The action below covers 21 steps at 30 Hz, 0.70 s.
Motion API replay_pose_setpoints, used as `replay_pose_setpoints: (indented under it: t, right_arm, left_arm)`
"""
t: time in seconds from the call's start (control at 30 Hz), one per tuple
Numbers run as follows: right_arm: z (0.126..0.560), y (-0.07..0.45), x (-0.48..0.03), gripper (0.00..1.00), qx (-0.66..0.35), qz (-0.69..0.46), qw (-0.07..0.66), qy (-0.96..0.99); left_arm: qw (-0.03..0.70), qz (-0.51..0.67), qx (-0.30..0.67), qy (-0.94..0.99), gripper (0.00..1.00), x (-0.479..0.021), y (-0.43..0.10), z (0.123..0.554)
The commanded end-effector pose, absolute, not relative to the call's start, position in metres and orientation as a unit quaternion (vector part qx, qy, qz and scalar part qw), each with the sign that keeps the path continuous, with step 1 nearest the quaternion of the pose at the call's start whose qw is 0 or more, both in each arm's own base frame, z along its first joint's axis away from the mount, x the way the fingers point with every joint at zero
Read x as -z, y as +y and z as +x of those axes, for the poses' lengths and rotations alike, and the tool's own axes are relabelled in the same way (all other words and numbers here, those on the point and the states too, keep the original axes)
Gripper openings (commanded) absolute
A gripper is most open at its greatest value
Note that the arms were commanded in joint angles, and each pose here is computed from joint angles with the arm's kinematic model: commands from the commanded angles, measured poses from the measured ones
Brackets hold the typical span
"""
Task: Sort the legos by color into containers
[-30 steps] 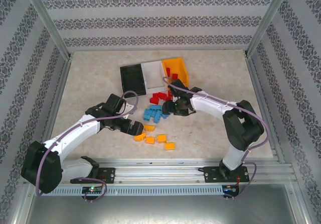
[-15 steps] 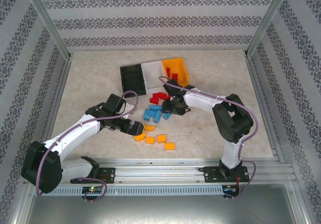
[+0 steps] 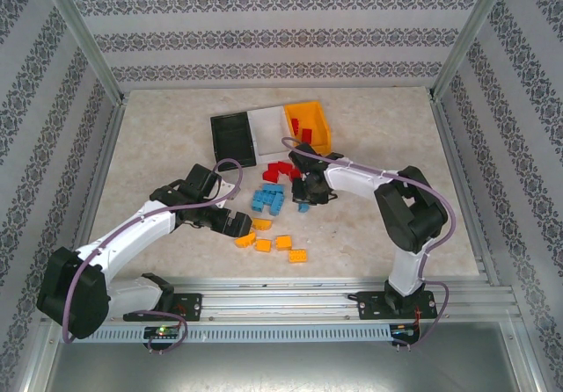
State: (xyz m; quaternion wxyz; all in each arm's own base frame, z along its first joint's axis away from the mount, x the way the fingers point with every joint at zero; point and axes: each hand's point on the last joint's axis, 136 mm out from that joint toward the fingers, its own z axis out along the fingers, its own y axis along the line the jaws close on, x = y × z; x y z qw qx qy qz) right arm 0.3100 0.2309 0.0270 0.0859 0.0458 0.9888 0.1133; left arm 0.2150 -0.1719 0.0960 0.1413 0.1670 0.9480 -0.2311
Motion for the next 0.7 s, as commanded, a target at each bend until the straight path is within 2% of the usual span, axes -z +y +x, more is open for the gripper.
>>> replay_pose_setpoints:
  t: [0.0, 0.13, 0.33, 0.67]
  right_arm:
    - [0.313, 0.229, -0.051, 0.09, -0.115, 0.039, 0.122, 0.985]
    - [0.323, 0.24, -0.083, 0.09, -0.146, 0.023, 0.154, 0.977]
    - [0.368, 0.266, -0.132, 0.09, -0.167, -0.013, 0.208, 0.964]
    - [0.464, 0.288, -0.138, 0.09, -0.169, -0.015, 0.226, 0.959]
  left_arm:
    - [0.15, 0.184, 0.224, 0.945, 1.0, -0.105, -0.172, 0.214]
    - [0.151, 0.184, 0.225, 0.945, 1.0, -0.105, -0.172, 0.214]
    - [0.15, 0.184, 0.227, 0.945, 1.0, -0.105, -0.173, 0.213]
    - [0.146, 0.186, 0.229, 0.944, 1.0, -0.103, -0.174, 0.212]
